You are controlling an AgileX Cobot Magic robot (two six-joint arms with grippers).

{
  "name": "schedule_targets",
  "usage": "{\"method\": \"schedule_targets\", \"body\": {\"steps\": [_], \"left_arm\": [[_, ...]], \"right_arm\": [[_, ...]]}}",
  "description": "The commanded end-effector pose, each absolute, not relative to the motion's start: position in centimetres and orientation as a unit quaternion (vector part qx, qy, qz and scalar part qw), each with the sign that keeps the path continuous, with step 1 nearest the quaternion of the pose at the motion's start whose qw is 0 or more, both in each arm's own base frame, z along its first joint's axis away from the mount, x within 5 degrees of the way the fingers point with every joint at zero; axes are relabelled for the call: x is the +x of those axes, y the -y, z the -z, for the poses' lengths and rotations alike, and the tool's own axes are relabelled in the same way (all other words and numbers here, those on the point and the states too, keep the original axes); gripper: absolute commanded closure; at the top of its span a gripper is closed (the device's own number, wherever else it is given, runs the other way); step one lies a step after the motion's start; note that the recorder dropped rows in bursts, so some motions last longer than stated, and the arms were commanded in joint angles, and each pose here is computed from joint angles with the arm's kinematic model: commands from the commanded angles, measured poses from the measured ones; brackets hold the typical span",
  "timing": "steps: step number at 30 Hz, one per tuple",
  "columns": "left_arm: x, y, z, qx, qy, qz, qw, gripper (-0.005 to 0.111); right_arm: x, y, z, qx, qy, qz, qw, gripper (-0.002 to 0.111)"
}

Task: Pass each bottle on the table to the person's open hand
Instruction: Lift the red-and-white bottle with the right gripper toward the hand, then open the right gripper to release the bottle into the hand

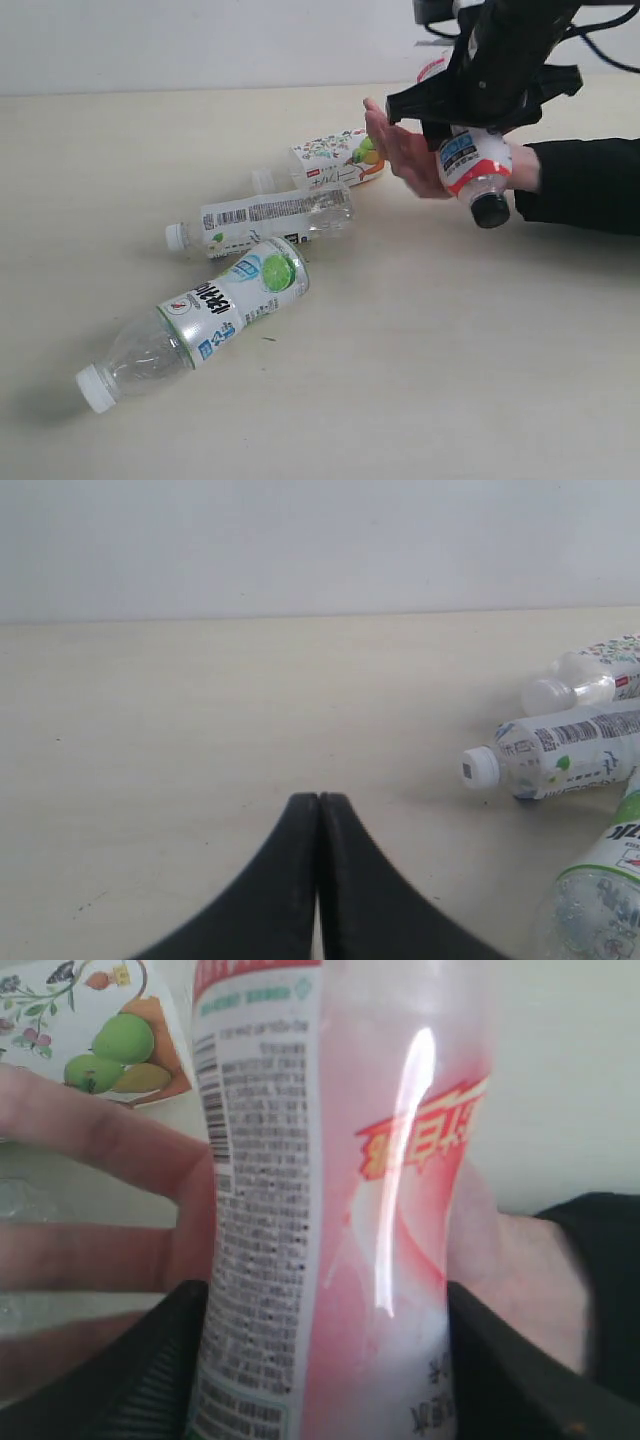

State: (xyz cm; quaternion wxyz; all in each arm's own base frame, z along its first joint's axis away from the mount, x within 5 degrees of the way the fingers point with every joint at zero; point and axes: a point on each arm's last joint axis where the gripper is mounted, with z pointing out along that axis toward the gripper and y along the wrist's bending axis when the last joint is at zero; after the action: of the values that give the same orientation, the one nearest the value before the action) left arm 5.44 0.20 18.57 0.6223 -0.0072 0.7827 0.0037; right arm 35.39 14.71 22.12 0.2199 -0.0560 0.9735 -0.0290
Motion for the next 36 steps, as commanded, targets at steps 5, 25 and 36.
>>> {"method": "schedule_targets", "body": {"steps": [5,25,36], "left_arm": [[5.4,-0.1,-18.5,-0.008,-0.781,0.002,0.624,0.104],[5.4,-0.1,-18.5,-0.008,-0.781,0.002,0.624,0.104],[5.4,-0.1,-18.5,-0.008,-0.781,0.002,0.624,0.104]], "right_arm": [[37.1,-15.8,-18.3,-0.06,-0.975,0.004,0.215,0.108],[35.9,-15.4,-19.7,-0.06,-0.981,0.006,0.183,0.108],[35.9,-15.4,-19.7,-0.061,-0.981,0.006,0.185,0.066]]}}
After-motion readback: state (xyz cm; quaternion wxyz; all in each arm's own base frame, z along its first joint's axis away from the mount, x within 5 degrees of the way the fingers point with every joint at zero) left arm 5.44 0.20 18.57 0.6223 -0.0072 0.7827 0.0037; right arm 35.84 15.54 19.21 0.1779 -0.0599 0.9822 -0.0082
